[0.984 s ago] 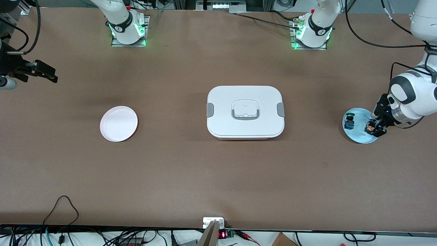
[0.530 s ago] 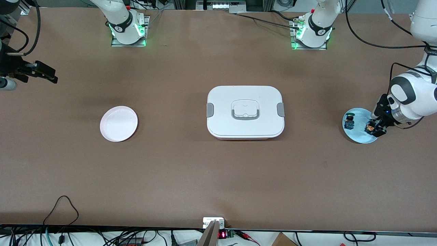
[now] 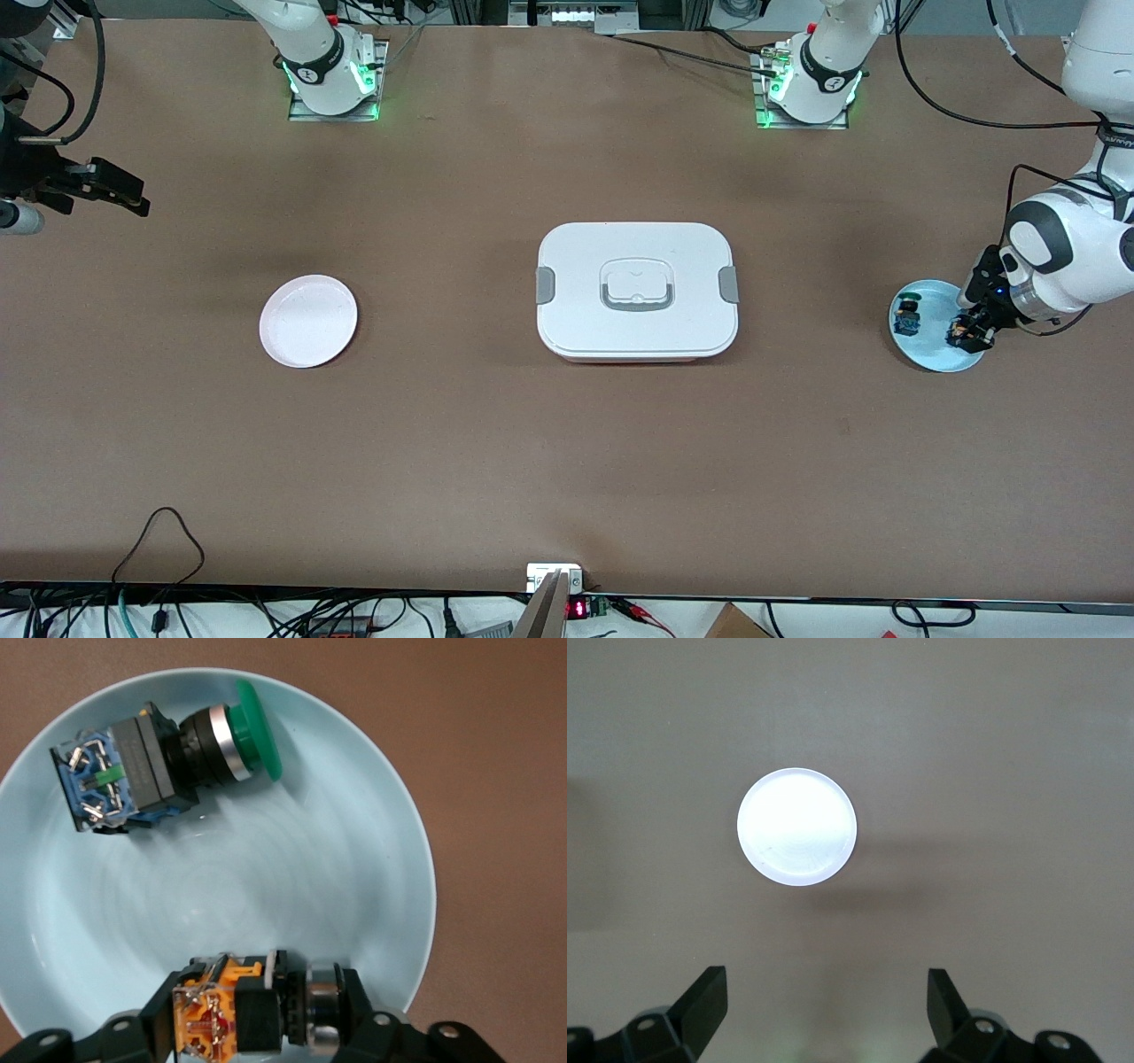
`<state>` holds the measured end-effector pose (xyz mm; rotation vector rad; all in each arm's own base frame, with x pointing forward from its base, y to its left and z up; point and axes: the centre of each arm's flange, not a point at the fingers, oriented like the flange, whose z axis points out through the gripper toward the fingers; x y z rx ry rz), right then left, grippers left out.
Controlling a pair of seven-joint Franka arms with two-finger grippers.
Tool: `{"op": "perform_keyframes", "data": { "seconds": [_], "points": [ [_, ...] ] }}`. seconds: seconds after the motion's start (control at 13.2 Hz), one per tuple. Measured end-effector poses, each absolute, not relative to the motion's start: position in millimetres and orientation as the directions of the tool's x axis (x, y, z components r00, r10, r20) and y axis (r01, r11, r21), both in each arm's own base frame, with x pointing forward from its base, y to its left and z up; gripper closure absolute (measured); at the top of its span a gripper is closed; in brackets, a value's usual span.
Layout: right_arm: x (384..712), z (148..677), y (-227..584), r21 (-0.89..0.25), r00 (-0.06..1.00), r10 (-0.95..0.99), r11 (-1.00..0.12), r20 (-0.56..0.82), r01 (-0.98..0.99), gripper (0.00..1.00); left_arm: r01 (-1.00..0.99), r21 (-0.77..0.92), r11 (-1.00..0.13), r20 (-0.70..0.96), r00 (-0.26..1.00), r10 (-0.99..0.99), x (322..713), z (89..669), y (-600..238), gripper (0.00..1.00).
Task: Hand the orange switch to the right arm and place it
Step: 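Close the left gripper on the orange switch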
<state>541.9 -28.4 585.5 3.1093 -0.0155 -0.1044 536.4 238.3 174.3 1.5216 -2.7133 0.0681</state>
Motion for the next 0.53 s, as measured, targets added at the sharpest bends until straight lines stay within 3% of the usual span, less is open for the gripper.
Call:
{"op": "perform_keyframes", "data": {
  "seconds": [0.53],
  "points": [
    [542.1, 585.2, -28.6, 0.031, 0.998, -0.011, -0.999, -0.068, -0.009, 0.00, -0.870, -0.034, 0.492, 0.164, -0.490, -0.856, 565.5, 205.9, 233.9, 0.28]
  ]
}}
